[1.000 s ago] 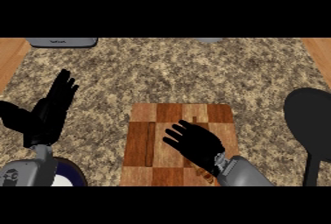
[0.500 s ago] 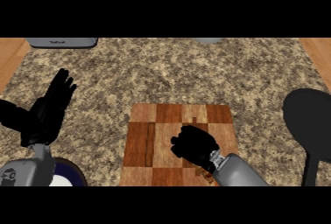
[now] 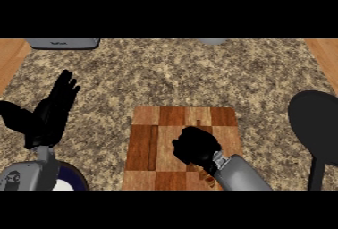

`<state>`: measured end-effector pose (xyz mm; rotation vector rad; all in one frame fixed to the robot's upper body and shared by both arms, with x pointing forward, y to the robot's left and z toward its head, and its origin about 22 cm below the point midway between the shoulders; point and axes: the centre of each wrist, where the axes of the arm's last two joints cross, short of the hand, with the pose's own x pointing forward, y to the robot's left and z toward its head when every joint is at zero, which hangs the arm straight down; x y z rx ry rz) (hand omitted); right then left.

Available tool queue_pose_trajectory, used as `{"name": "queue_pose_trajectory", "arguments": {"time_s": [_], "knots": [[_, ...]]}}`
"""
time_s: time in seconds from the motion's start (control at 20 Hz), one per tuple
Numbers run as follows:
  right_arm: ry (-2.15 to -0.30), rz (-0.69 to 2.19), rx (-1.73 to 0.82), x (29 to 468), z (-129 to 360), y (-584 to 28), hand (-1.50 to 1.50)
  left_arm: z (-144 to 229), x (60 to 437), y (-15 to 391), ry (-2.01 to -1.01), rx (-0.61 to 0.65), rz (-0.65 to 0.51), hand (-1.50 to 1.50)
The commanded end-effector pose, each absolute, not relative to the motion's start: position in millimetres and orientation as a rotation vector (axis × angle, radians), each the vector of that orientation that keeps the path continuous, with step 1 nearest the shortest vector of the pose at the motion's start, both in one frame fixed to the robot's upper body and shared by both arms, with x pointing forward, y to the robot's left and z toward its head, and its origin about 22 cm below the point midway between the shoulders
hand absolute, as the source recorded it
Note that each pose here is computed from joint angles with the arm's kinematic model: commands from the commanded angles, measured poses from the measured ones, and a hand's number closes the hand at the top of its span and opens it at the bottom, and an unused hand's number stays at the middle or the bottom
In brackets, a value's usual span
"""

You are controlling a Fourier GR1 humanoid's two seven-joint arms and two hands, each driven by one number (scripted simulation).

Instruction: Pick the croissant from the cutting board and place it in the pan

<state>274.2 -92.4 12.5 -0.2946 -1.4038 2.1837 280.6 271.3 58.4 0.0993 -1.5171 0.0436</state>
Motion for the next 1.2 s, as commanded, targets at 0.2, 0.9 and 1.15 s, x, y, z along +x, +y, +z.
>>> {"name": "queue_pose_trajectory", "arguments": {"time_s": [0.2, 0.9, 1.15], "knots": [[-1.122, 1.459, -0.731, 310.1, 17.3, -167.4, 1.5, 53.3, 270.6, 286.6, -1.509, 0.147, 0.093, 0.0], [-0.87, 0.62, -1.64, 342.6, 147.9, -138.3, 1.5, 53.1, 269.8, 263.4, -1.509, 0.094, 0.043, 0.0], [-0.868, 0.532, -1.64, 352.3, 175.2, -149.5, 1.5, 47.8, 274.0, 278.1, -1.518, 0.117, 0.043, 0.0]]}}
